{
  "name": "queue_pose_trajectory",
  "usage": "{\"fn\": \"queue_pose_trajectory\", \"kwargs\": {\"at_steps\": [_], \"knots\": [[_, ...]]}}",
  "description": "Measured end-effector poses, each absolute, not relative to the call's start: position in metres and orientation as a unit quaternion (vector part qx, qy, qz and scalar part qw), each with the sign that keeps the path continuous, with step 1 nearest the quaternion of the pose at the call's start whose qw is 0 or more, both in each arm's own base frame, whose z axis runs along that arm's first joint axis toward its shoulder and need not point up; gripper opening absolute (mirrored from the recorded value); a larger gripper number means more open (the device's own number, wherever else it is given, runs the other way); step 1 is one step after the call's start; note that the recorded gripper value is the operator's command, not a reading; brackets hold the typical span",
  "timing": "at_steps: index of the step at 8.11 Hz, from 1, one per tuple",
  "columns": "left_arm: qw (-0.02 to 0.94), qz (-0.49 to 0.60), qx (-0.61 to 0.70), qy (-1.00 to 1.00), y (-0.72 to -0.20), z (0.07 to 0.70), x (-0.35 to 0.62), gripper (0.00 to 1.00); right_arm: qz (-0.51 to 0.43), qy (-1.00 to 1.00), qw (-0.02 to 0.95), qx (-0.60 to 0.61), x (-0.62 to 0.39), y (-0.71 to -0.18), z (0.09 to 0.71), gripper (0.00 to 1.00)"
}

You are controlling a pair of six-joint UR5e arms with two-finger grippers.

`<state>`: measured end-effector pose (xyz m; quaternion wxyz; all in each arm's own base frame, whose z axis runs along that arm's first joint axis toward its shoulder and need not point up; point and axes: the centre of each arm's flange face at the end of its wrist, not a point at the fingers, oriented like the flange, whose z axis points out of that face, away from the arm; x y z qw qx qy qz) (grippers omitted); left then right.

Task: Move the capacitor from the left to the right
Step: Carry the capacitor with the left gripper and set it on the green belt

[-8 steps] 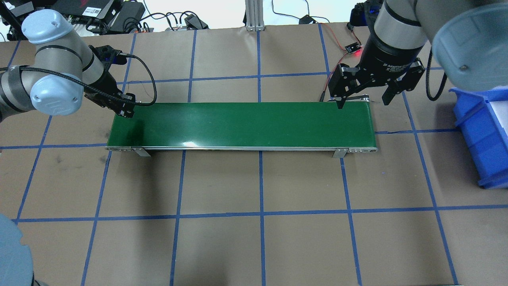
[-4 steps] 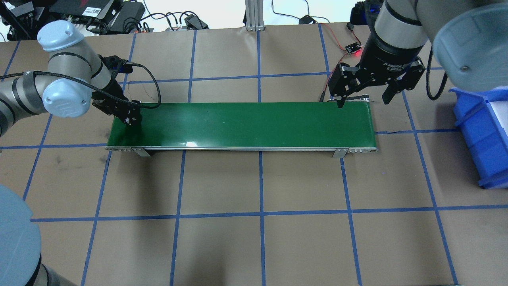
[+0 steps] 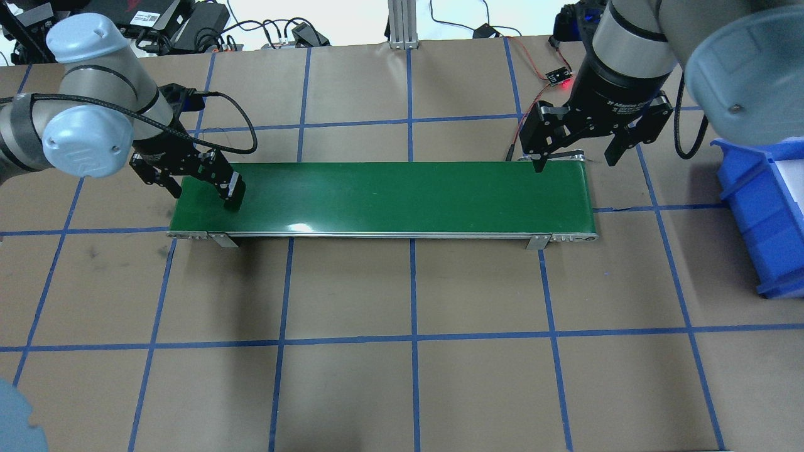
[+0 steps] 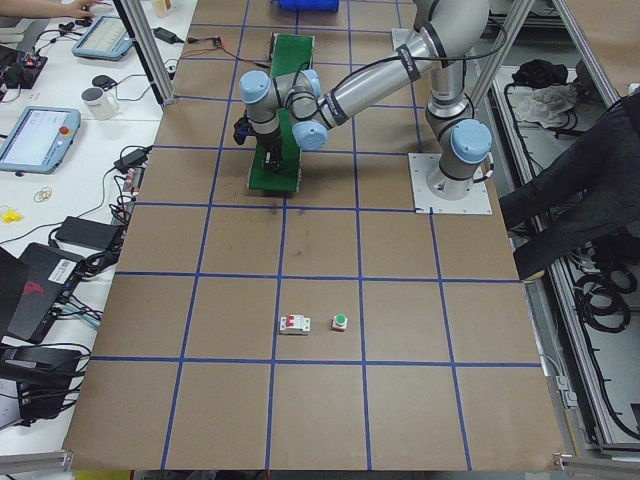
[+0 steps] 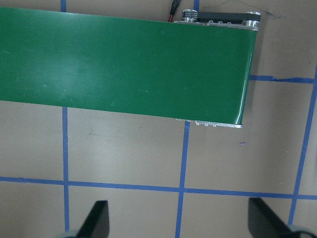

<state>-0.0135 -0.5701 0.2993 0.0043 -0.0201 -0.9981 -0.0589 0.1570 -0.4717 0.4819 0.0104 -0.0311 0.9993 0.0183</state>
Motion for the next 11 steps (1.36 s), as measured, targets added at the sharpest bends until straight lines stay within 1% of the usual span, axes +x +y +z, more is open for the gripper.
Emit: {"fn": "queue_pose_trajectory", "kwargs": {"at_steps": [3, 4, 6, 11], "knots": [[0.002, 0.014, -0.047, -0.999, -0.520, 0.407, -0.072, 1.00, 0.019, 0.999, 0.011, -0.039, 0.157, -0.472, 0.482, 1.00], [0.012, 0.027, -0.061, -0.998, -0.501, 0.431, -0.092, 1.00, 0.019, 0.999, 0.011, -0.040, 0.157, -0.472, 0.481, 1.00], [0.021, 0.032, -0.078, -0.996, -0.486, 0.445, -0.111, 1.00, 0.018, 0.999, 0.011, -0.040, 0.157, -0.472, 0.481, 1.00], [0.021, 0.032, -0.086, -0.996, -0.484, 0.442, -0.117, 1.00, 0.017, 0.999, 0.011, -0.041, 0.157, -0.473, 0.481, 1.00]]}}
